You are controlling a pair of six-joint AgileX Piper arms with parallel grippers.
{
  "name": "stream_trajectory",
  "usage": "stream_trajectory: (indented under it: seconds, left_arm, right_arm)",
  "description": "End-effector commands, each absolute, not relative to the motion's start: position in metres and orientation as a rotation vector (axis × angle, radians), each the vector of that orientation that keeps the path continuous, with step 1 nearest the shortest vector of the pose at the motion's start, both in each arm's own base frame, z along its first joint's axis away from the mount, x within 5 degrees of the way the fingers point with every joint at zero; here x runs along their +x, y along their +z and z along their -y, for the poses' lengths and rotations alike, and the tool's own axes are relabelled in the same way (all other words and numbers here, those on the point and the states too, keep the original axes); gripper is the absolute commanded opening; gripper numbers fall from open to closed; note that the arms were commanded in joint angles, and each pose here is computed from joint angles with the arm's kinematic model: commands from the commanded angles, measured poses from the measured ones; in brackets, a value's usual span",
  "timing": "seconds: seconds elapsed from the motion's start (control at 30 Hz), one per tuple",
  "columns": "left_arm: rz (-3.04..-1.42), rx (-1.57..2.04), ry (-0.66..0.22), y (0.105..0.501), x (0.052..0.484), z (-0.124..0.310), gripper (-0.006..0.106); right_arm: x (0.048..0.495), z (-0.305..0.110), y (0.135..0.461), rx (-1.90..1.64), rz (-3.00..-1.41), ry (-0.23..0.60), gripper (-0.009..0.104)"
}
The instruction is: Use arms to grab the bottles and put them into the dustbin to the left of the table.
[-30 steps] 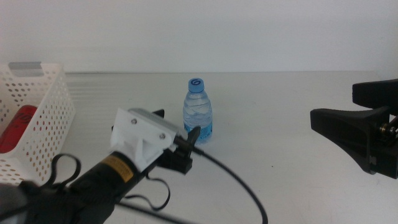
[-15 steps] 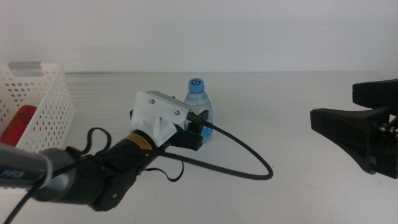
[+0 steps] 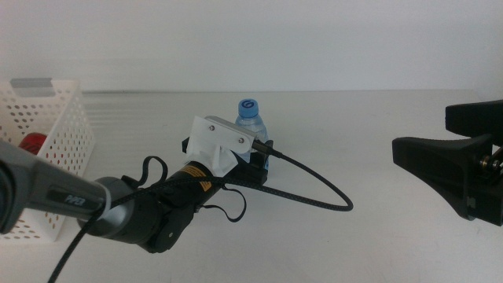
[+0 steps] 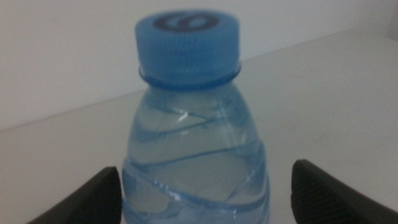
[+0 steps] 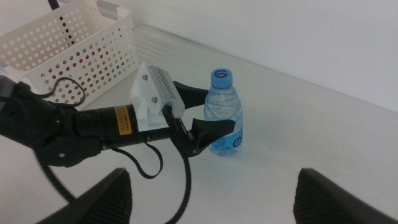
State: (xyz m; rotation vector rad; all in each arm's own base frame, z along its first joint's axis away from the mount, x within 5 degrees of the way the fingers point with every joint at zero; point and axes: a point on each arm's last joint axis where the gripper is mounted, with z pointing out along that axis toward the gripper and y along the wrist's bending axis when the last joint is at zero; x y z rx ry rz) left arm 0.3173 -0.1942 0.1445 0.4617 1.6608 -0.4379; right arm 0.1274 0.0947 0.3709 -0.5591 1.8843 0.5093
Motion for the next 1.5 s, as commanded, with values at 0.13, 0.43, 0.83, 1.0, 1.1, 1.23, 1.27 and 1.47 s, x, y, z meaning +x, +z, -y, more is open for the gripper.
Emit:
stream_trajectory:
  seconds: [0.13, 0.43, 0.83, 1.0, 1.1, 1.23, 1.27, 1.47]
  left_arm:
    - [-1.554, 0.369, -0.484, 0.16, 0.33, 0.199, 0.088]
    - [-1.549, 0.354, -0.478, 0.151, 0.348, 0.204, 0.088]
    - [-1.513, 0.414, -0.523, 0.152, 0.347, 0.206, 0.012]
    - [-1.49, 0.417, -0.518, 0.169, 0.337, 0.201, -0.005]
    - [-1.463, 0.425, -0.501, 0.187, 0.326, 0.195, -0.005]
    - [-1.48, 0.425, -0.489, 0.209, 0.31, 0.184, -0.005]
    - [-1.482, 0.428, -0.484, 0.215, 0.305, 0.181, -0.005]
    - [-1.558, 0.453, -0.426, 0.257, 0.281, 0.163, -0.005]
  right_arm:
    - [0.129, -0.093, 0.387, -0.523, -1.782, 0.515, 0.068]
    - [0.129, -0.093, 0.387, -0.523, -1.782, 0.515, 0.068]
    - [0.129, -0.093, 0.387, -0.523, -1.782, 0.515, 0.068]
    - [0.129, -0.093, 0.387, -0.523, -1.782, 0.515, 0.068]
    - [0.129, -0.093, 0.387, -0.523, -1.782, 0.515, 0.068]
    - [0.129, -0.093, 0.387, -0.523, -1.782, 0.515, 0.068]
    - [0.129, -0.093, 0.387, -0.523, -1.782, 0.515, 0.068]
    - [0.129, -0.093, 0.387, -0.523, -1.782, 0.515, 0.068]
